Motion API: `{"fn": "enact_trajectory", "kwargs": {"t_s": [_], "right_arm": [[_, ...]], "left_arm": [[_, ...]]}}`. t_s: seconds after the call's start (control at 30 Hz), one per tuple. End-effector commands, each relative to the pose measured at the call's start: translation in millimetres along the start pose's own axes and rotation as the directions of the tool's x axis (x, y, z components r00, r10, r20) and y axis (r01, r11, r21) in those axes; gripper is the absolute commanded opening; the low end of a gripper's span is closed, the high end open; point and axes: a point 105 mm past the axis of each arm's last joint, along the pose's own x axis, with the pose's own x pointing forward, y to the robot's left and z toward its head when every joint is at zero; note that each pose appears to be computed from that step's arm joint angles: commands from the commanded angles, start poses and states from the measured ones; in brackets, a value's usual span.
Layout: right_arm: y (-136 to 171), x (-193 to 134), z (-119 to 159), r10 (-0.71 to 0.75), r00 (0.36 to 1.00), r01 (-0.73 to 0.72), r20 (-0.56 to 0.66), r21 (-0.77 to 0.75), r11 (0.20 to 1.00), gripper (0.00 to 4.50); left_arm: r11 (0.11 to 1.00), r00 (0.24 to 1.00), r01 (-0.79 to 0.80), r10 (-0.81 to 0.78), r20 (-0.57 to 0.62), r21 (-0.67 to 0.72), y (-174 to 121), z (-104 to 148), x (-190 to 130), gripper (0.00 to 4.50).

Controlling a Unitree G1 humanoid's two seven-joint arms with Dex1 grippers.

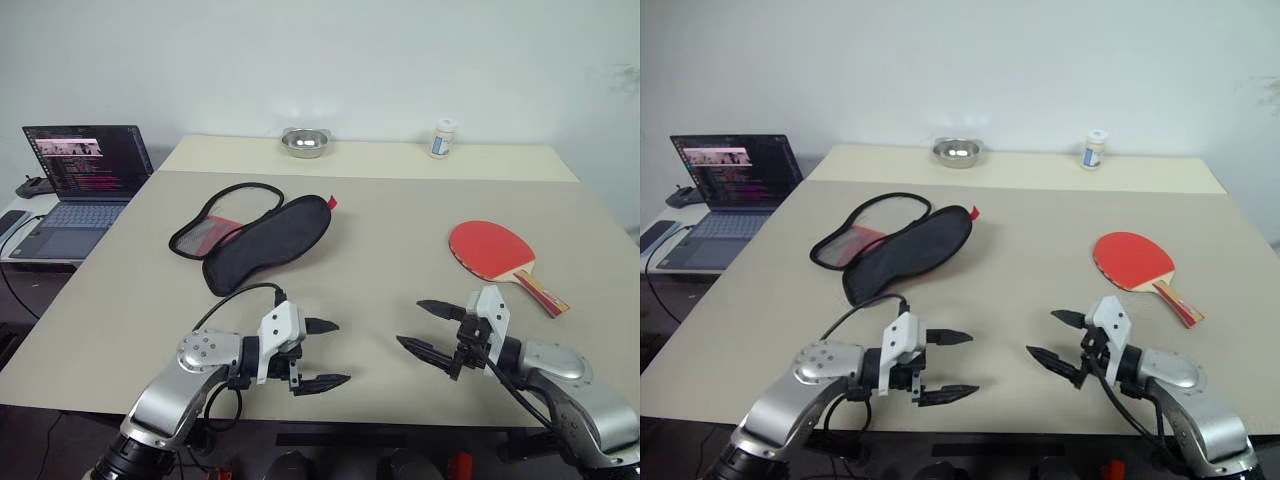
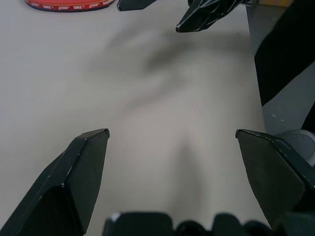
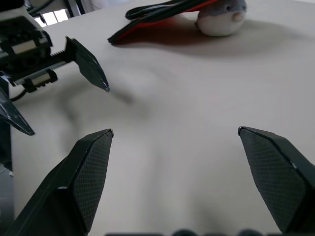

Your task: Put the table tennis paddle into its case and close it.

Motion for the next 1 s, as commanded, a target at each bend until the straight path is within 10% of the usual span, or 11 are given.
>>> {"fn": "enact_trajectory", "kwargs": {"t_s": [0.03,0.47,1.0], "right_arm": [[-1.7,-7.9,15.4,-0.011,1.0,0.012,0.022,-0.046,0.999,4.47],[-7.2,-13.5,52.1,0.024,0.997,-0.02,0.074,-0.049,0.999,4.47],[18.2,5.5,82.0,0.132,0.981,-0.123,0.141,-0.068,0.99,4.47]], "left_arm": [[0.995,0.999,-0.023,0.019,0.042,0.096,5.4,18.0,1.8,4.48],[0.959,0.964,-0.255,0.243,0.106,0.123,50.0,54.4,-70.6,4.48],[0.903,0.896,-0.404,0.423,-0.135,0.149,144.4,-6.1,-104.4,4.48]]}}
